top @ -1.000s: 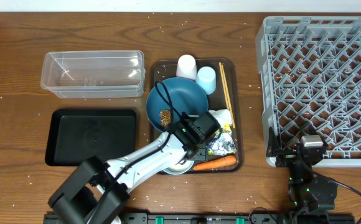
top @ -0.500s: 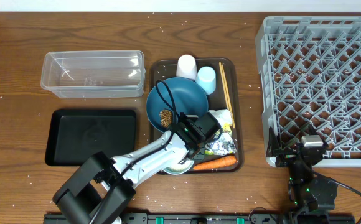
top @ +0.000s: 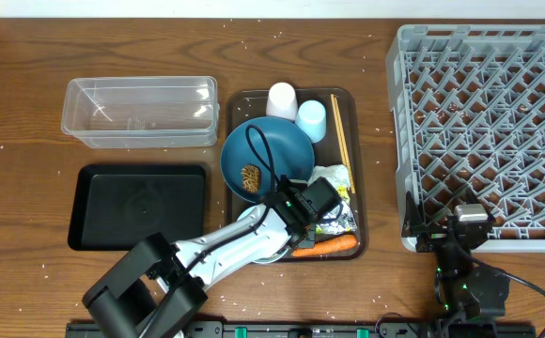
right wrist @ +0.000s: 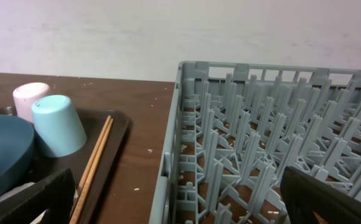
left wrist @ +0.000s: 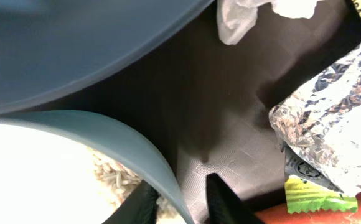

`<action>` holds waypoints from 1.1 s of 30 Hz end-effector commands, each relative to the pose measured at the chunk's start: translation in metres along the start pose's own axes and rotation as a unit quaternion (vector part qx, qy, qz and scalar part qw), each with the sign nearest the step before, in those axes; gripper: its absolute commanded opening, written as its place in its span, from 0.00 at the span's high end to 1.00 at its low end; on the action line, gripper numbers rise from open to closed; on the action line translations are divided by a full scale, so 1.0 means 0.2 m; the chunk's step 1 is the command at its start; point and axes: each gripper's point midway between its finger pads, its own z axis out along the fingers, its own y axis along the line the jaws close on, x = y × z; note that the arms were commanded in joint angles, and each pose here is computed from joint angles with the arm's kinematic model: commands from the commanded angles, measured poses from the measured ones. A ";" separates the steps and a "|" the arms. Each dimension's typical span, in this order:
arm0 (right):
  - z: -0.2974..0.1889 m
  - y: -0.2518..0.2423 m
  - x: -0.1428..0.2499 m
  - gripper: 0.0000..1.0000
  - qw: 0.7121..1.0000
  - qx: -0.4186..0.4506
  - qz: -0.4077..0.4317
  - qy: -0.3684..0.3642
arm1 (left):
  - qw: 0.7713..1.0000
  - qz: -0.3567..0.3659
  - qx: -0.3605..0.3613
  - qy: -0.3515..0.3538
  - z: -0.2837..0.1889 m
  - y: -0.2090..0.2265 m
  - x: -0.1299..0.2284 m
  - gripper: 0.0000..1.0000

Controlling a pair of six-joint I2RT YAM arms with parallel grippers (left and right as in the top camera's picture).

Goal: Sort waste into correct bins and load items into the dishwasher rack
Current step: 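Grasp the white bowl rim with the left gripper and lift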

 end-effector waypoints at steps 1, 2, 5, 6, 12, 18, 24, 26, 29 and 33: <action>0.00 -0.01 0.01 0.01 1.000 0.004 0.000 0.003 | 1.000 -0.004 -0.007 -0.012 0.00 0.00 -0.04 0.76; 0.00 -0.01 0.01 0.01 1.000 0.004 0.000 0.003 | 1.000 -0.004 -0.007 -0.012 0.00 0.00 -0.04 0.77; 0.00 -0.01 0.01 0.01 1.000 0.004 0.000 0.003 | 1.000 -0.004 -0.008 -0.012 0.00 0.00 -0.04 0.80; 0.00 -0.01 0.01 0.01 1.000 0.004 0.000 0.003 | 1.000 -0.004 -0.008 -0.012 0.00 0.00 -0.04 0.81; 0.00 -0.01 0.01 0.01 1.000 0.004 0.000 0.003 | 1.000 -0.004 -0.009 -0.010 0.00 0.00 -0.03 0.94; 0.00 -0.01 0.01 0.01 1.000 0.004 0.000 0.003 | 1.000 -0.007 -0.010 -0.009 -0.01 0.01 -0.03 0.94; 0.00 -0.01 0.01 0.01 1.000 0.004 0.000 0.003 | 1.000 -0.022 -0.015 -0.005 -0.07 0.04 -0.01 0.94; 0.00 -0.01 0.01 0.01 1.000 0.004 0.000 0.003 | 0.999 -0.032 -0.015 -0.004 -0.09 0.05 0.00 0.94; 0.00 -0.01 0.01 0.01 1.000 0.004 0.000 0.003 | 0.999 -0.036 -0.013 -0.006 -0.13 0.06 0.01 0.94; 0.00 -0.01 0.01 0.01 1.000 0.004 0.000 0.003 | 0.999 -0.039 0.009 -0.016 -0.21 0.04 0.00 0.94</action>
